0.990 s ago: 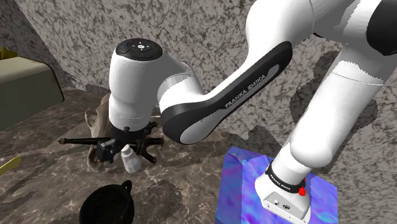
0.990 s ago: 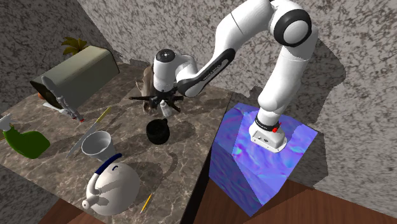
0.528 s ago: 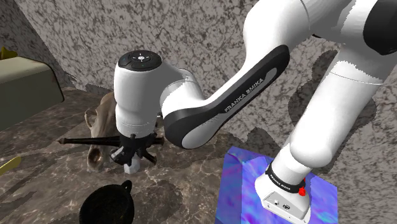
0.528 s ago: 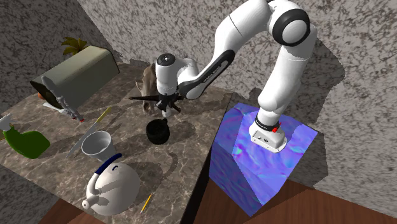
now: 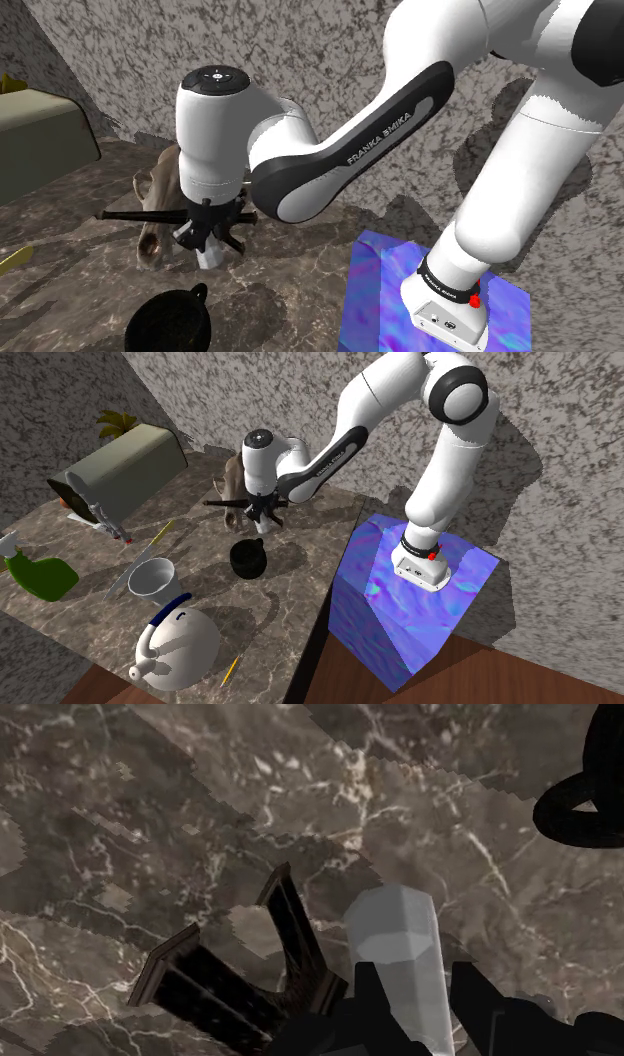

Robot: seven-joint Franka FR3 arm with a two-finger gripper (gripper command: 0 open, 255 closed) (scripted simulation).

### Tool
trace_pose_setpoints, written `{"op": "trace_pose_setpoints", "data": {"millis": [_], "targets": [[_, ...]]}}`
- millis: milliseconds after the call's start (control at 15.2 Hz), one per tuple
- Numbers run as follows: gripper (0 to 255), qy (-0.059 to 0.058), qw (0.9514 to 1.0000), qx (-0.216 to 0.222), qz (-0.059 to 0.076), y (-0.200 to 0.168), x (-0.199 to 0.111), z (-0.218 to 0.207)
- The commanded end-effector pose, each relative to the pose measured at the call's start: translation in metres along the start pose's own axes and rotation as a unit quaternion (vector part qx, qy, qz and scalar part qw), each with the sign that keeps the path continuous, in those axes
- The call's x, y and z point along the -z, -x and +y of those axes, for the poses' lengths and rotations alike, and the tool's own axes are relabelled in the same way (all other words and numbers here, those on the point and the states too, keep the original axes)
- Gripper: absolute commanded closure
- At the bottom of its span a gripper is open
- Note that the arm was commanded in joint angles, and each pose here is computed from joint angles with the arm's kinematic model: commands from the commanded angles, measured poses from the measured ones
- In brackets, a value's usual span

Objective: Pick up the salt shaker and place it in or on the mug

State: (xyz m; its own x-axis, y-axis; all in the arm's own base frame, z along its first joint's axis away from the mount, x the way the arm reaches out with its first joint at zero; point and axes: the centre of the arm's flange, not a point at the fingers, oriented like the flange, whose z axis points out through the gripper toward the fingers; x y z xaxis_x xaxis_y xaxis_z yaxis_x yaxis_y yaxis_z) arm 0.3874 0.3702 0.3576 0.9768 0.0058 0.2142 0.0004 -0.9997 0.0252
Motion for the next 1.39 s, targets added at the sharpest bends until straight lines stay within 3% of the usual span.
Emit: {"op": "trace_pose_setpoints", "data": {"millis": [0, 1320], "targets": [[255, 0.000, 1.0000, 0.000, -0.001, -0.002, 0.009, 0.001], [255, 0.000, 1.0000, 0.000, -0.001, -0.025, 0.112, 0.004]]}}
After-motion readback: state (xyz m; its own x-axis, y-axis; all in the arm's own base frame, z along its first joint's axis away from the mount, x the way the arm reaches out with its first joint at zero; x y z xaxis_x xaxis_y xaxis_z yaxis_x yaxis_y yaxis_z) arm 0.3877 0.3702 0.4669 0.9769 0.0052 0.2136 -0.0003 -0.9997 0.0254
